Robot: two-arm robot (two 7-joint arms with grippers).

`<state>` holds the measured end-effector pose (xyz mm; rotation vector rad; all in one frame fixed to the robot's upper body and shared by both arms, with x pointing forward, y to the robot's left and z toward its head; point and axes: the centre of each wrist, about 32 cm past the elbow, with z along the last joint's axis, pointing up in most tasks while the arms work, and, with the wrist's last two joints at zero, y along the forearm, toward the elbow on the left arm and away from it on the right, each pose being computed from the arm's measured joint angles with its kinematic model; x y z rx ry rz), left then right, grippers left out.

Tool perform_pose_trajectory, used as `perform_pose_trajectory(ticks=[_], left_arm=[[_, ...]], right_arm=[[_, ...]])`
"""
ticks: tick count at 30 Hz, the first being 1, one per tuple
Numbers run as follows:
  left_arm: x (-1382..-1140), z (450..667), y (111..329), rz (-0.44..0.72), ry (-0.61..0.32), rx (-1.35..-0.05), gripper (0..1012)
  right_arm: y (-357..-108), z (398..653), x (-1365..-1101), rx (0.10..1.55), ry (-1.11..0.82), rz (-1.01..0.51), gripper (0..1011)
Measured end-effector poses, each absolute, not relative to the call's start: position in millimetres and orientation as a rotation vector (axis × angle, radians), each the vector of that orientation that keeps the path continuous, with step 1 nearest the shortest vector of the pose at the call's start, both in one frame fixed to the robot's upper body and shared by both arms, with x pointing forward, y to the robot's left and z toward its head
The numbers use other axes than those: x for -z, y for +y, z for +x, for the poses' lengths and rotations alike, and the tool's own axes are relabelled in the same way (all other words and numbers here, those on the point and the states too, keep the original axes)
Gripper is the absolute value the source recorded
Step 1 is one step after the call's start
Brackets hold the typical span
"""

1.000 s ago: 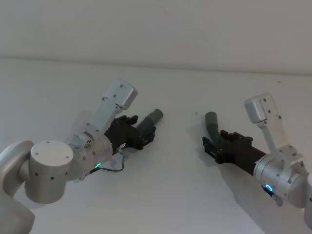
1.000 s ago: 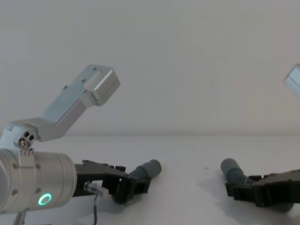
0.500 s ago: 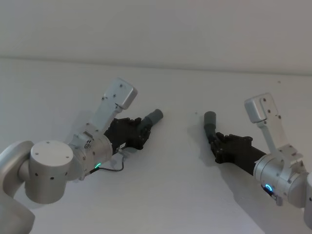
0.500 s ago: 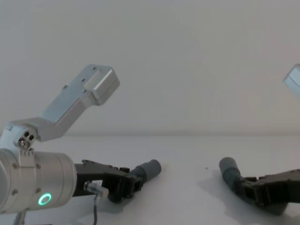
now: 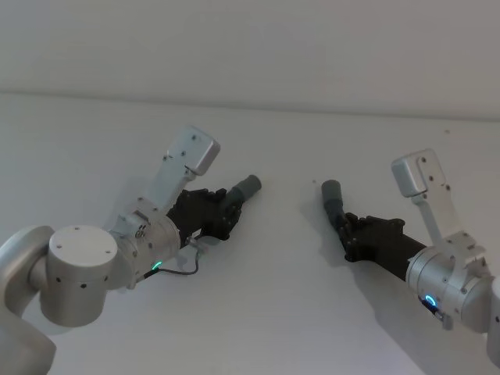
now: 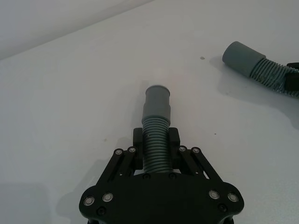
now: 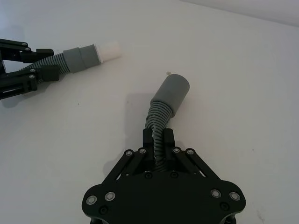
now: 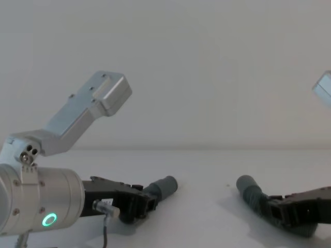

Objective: Use both hands to pick up one end of the pipe from the table, align the ends, and insert them.

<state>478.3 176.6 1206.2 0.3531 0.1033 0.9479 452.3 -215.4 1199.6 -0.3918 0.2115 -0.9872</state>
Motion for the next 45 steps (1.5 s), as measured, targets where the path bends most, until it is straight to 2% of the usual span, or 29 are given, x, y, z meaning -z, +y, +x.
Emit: perform_pose_trajectory(ticks=[11, 20, 33, 45], left_arm=[[-1208, 478, 178, 0.351, 0.082, -0.941, 306], [-1215, 480, 183, 0.345, -0.012, -0.912, 306], [-1230, 482, 196, 0.344, -0.234, -0.833, 306], [-1245, 486, 210, 0.353, -0.494, -0.721, 306]], right_arm=[[-219, 451, -1201, 0.986, 0.171, -0.365, 120], [-229, 448, -1203, 0.971, 0.081, -0.326, 111], [-256, 442, -1212, 0.901, -0.135, -0.281, 109], [-288, 439, -1222, 0.784, -0.371, -0.279, 108]])
